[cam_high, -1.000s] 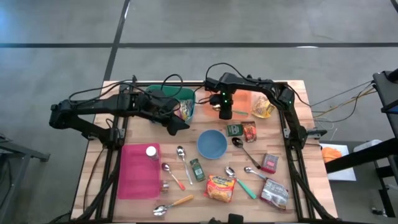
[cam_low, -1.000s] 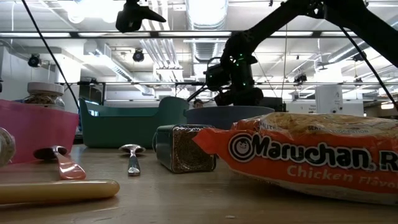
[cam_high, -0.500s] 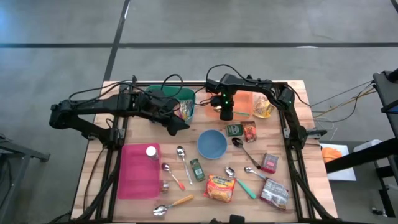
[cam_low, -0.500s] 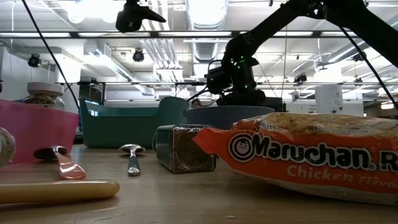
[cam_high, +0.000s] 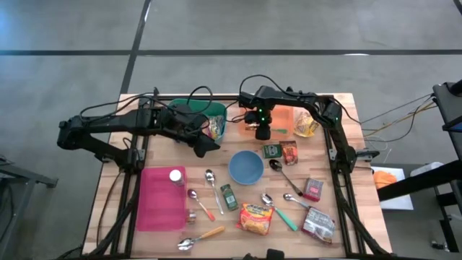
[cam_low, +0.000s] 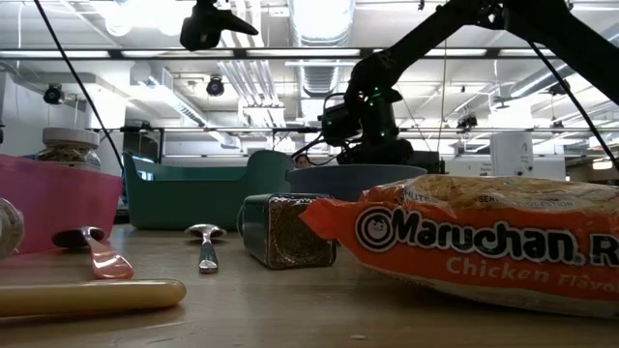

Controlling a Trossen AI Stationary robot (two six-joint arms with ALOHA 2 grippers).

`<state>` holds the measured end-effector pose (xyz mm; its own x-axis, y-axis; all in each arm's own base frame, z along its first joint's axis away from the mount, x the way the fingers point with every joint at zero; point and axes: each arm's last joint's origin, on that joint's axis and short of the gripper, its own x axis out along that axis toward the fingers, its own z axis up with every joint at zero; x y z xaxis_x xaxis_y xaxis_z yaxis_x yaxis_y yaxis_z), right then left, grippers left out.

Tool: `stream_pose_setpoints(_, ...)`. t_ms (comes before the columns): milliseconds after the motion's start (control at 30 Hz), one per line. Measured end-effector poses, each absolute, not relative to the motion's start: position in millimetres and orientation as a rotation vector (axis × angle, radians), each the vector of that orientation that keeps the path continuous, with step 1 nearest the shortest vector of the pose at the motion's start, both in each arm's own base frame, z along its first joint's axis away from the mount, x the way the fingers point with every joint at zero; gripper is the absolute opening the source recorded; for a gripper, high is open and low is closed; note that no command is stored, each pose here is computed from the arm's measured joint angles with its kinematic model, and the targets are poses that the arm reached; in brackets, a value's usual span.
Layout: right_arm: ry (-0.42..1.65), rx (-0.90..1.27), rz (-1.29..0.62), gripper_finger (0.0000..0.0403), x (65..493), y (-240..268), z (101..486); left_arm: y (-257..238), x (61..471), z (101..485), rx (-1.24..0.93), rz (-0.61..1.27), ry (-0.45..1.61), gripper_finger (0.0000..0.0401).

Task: Pick & Place Food Item
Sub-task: Put the yellow noodle pack into the green bin

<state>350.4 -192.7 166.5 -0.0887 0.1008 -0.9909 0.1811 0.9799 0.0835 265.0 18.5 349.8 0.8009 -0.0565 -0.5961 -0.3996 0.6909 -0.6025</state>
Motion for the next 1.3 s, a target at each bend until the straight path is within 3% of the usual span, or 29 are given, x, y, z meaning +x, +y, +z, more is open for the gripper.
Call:
stream_pose_setpoints(267, 1.663, 0.236, -0.093, 0.0185, 350.4, -192.7, 166.5, 18.5, 265.0, 349.8, -0.796, 0.206, 0.627, 0.0250)
stream_pose_setpoints(567, 1.642, 0.329, -0.206, 0.0191, 347.5, -191.4, 177.7, 18.5, 265.0, 349.8, -0.799, 0.207, 0.627, 0.0250)
stream_pose_setpoints(967, 1.432, 0.365, -0.346, 0.0191, 326.9, -180.1, 253.4, 18.5, 264.9, 349.9, -0.799, 0.207, 0.627, 0.0250)
stream_pose_setpoints(1167, 1.342, 0.362, -0.507, 0.0191, 292.5, -164.1, 289.7, 20.1, 264.9, 349.8, -0.744, 0.231, 0.615, 0.0250)
stream_pose_setpoints(1300, 1.288, 0.474, -0.611, 0.0191, 260.1, -146.1, 299.0, 22.0, 264.7, 349.6, -0.679, 0.232, 0.616, 0.0250)
